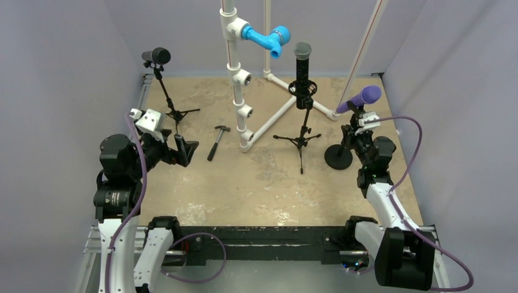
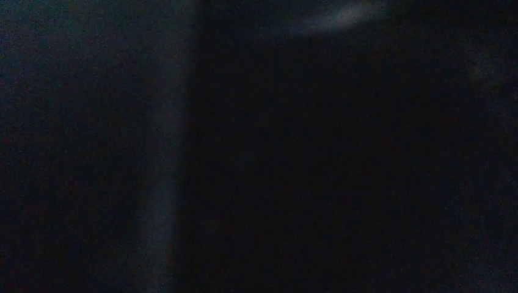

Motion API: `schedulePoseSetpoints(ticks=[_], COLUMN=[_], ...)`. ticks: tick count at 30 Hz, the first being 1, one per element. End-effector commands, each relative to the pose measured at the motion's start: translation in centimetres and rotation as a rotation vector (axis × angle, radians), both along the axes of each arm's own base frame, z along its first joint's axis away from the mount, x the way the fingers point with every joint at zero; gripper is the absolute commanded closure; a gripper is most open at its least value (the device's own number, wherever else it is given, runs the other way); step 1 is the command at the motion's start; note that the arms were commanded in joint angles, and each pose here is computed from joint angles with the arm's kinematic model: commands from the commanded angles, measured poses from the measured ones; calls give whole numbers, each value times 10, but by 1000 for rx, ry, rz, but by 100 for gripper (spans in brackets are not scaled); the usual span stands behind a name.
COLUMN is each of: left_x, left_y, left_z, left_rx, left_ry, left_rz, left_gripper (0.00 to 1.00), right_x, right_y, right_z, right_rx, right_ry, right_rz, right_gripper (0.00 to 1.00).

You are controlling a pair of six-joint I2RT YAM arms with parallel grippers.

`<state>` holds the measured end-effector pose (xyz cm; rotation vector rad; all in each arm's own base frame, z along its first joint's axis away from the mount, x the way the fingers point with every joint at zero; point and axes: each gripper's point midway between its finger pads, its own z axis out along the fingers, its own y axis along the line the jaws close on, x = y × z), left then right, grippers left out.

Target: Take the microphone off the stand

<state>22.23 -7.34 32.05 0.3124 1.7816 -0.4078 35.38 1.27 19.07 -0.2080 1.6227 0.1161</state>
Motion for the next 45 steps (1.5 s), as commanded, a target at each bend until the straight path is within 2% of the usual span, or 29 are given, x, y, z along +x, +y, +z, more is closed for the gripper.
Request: schedulePoseSetpoints(ticks=[1,7,14,26,32,37,45], left_x=[-3,-3,1,5,9,8,-11], left_y=[-12,-17,-22,-22,-27,-38,-76], left_z=[28,35,39,37,41,48,48], left_rx=[-5,-13,-44,-39,-62,-55,-34], left_ry=[-85,-104,-92,-90,-89,-106,-116], left_rz=[-82,-119,-140,-142,-166,-228,-452], left_gripper=[0,0,0,0,0,0,0], right_x=[-12,-34,-58,-82,-101,-116,-131], right_y=[26,48,58,74,99,122,166], right_z=[1,17,38,85,101,110,121], right_rx=[41,41,30,-4,8,3,7], right_ry=[59,126,132,72,38,24,12], right_rz=[143,280,337,435,567,689,875], right_gripper=[100,100,100,100,100,100,100])
